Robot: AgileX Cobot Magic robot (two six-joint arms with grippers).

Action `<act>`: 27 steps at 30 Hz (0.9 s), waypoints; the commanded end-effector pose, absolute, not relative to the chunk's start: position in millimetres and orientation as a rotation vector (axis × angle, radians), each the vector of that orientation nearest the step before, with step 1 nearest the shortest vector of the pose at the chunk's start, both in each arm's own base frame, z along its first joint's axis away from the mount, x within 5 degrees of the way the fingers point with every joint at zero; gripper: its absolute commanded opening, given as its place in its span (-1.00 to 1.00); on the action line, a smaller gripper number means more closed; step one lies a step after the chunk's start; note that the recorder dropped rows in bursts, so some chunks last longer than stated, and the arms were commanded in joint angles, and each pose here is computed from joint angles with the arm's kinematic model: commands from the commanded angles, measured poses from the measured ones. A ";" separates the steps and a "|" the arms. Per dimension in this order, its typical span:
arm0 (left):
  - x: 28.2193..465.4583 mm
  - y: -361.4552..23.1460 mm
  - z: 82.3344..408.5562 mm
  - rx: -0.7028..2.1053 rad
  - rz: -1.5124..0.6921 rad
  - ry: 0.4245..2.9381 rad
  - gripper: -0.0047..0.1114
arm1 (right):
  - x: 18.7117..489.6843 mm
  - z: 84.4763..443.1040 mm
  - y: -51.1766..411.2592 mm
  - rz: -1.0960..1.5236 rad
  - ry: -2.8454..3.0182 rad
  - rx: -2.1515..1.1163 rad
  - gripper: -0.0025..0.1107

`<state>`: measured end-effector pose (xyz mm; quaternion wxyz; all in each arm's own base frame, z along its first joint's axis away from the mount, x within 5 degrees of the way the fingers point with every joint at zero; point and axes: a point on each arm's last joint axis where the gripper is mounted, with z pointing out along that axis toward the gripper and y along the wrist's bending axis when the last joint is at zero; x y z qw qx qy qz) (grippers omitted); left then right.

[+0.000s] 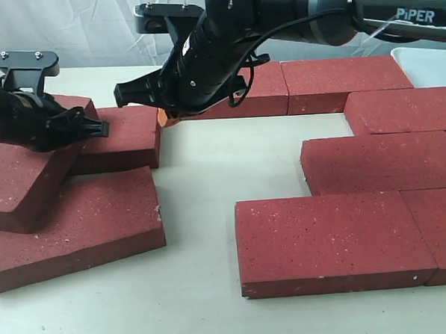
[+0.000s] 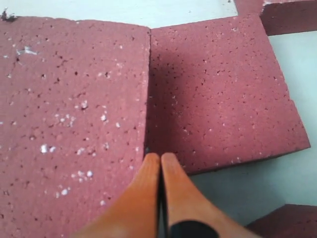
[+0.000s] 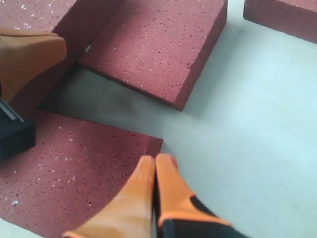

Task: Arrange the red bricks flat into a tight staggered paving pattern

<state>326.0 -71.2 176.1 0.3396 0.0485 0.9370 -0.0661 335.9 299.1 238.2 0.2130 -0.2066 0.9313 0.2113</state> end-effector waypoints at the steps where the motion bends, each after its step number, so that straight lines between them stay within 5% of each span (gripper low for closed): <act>1: 325.6 -61.0 178.1 0.097 -0.158 2.458 -0.92 | 339.2 241.2 297.7 0.582 2.556 -0.562 -0.97; 27: 313.3 -54.5 244.1 0.022 -0.227 2.332 -0.92 | 375.3 191.0 331.8 0.798 2.483 -0.286 -0.97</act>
